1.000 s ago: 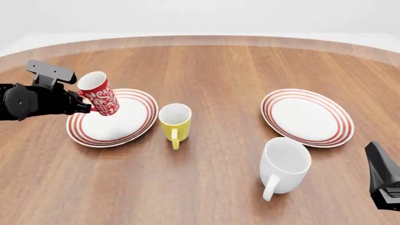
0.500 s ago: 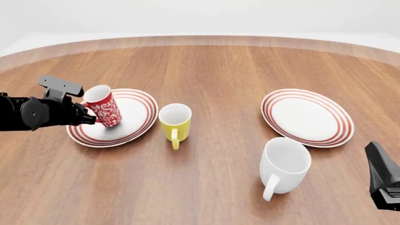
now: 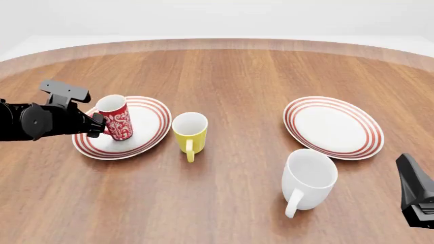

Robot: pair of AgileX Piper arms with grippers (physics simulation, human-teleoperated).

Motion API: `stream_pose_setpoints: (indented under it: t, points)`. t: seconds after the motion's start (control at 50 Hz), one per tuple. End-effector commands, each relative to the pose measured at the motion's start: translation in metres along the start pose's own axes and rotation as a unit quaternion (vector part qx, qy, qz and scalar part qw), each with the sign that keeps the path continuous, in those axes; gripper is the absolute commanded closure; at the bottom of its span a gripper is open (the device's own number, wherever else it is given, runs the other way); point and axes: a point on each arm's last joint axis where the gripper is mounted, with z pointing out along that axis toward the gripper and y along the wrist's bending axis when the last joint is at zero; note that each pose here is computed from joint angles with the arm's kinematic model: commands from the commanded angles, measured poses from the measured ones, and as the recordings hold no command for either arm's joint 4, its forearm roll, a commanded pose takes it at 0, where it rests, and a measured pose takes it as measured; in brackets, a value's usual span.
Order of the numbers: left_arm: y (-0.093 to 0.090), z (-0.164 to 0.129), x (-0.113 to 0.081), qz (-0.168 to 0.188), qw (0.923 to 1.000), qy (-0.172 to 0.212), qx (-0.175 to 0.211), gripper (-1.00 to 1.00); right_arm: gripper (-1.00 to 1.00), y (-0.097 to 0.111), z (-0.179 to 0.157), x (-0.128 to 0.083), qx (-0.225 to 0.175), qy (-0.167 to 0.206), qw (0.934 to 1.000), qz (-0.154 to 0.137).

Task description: Put the red mug on the left plate.

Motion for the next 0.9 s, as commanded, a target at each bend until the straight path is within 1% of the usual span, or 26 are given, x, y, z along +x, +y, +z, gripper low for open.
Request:
stream_pose_setpoints:
  t: [0.02, 0.08, 0.18, 0.2, 0.24, 0.28, 0.32, 0.36, 0.42, 0.46, 0.48, 0.5, 0.52, 0.54, 0.58, 0.64, 0.66, 0.68, 0.7, 0.72, 0.76, 0.84, 0.9]
  points:
    - [0.000, -0.015, -0.002, -0.015, 0.9999, -0.002, 0.001, -1.00, -1.00, 0.000, 0.000, 0.000, 0.000, 0.000, 1.0000, 0.000]
    - [-0.001, -0.020, 0.001, -0.013, 0.9999, 0.001, 0.001, -1.00, -1.00, 0.000, 0.000, 0.000, 0.000, 0.000, 1.0000, 0.000]
    - [-0.001, -0.031, 0.002, -0.018, 0.9998, 0.002, 0.001, -1.00, -1.00, 0.000, 0.000, 0.000, 0.000, 0.000, 1.0000, 0.000]
    - [-0.002, -0.034, 0.007, -0.017, 0.9998, 0.006, 0.002, -1.00, -1.00, 0.000, 0.000, 0.000, 0.000, 0.000, 1.0000, 0.000]
    - [-0.003, -0.039, 0.009, -0.017, 0.9998, 0.006, 0.002, -1.00, -1.00, 0.000, 0.000, 0.000, 0.000, 0.000, 1.0000, 0.000]
    - [-0.003, -0.048, 0.007, -0.019, 0.9998, -0.002, 0.001, -1.00, -1.00, 0.000, 0.000, 0.000, 0.000, 0.000, 1.0000, 0.000]
    - [-0.011, -0.071, 0.004, -0.023, 0.9994, -0.024, 0.008, -1.00, -1.00, 0.000, 0.000, 0.000, 0.000, 0.000, 1.0000, 0.000]
    - [-0.016, -0.084, 0.004, -0.025, 0.9989, -0.036, 0.014, -1.00, -1.00, 0.000, 0.000, 0.000, 0.000, 0.000, 1.0000, 0.000]
    - [-0.017, -0.091, 0.008, -0.011, 0.9989, -0.043, 0.013, -1.00, -1.00, 0.000, 0.000, 0.000, 0.000, 0.000, 1.0000, 0.000]
    - [-0.020, -0.101, 0.008, -0.011, 0.9982, -0.057, 0.016, -1.00, -1.00, 0.000, 0.000, 0.000, 0.000, 0.000, 1.0000, 0.000]
    - [-0.022, -0.111, 0.006, -0.004, 0.9974, -0.070, 0.018, -1.00, -1.00, 0.000, 0.000, 0.000, 0.000, 0.000, 1.0000, 0.000]
    - [-0.025, -0.113, 0.007, -0.002, 0.9974, -0.068, 0.024, -1.00, -1.00, 0.000, 0.000, 0.000, 0.000, 0.000, 1.0000, 0.000]
    - [-0.035, -0.121, 0.010, 0.005, 0.9966, -0.070, 0.043, -1.00, -1.00, 0.000, 0.000, 0.000, 0.000, 0.000, 1.0000, 0.000]
    - [-0.036, -0.126, 0.009, 0.002, 0.9961, -0.077, 0.044, -1.00, -1.00, 0.000, 0.000, 0.000, 0.000, 0.000, 1.0000, 0.000]
    - [-0.038, -0.144, 0.004, 0.007, 0.9935, -0.102, 0.050, -1.00, -1.00, 0.000, 0.000, 0.000, 0.000, 0.000, 1.0000, 0.000]
    - [-0.040, -0.159, 0.004, 0.013, 0.9908, -0.122, 0.056, -1.00, -1.00, 0.000, 0.000, 0.000, 0.000, 0.000, 1.0000, 0.000]
    - [-0.035, -0.162, 0.005, 0.028, 0.9895, -0.136, 0.041, -1.00, -1.00, 0.000, 0.000, 0.000, 0.000, 0.000, 1.0000, 0.000]
    - [-0.042, -0.172, 0.008, 0.009, 0.9879, -0.143, 0.060, -1.00, -1.00, 0.000, 0.000, 0.000, 0.000, 0.000, 1.0000, 0.000]
    - [-0.042, -0.172, 0.014, 0.016, 0.9881, -0.142, 0.058, -1.00, -1.00, 0.000, 0.000, 0.000, 0.000, 0.000, 1.0000, 0.000]
    - [-0.043, -0.174, 0.015, 0.013, 0.9876, -0.144, 0.061, -1.00, -1.00, 0.000, 0.000, 0.000, 0.000, 0.000, 1.0000, 0.000]
    - [-0.040, -0.181, 0.018, 0.017, 0.9866, -0.154, 0.052, -1.00, -1.00, 0.000, 0.000, 0.000, 0.000, 0.000, 1.0000, 0.000]
    - [-0.039, -0.196, 0.026, 0.012, 0.9839, -0.171, 0.050, -1.00, -1.00, 0.000, 0.000, 0.000, 0.000, 0.000, 1.0000, 0.000]
    - [-0.039, -0.214, 0.039, 0.006, 0.9814, -0.184, 0.054, -1.00, -1.00, 0.000, 0.000, 0.000, 0.000, 0.000, 1.0000, 0.000]
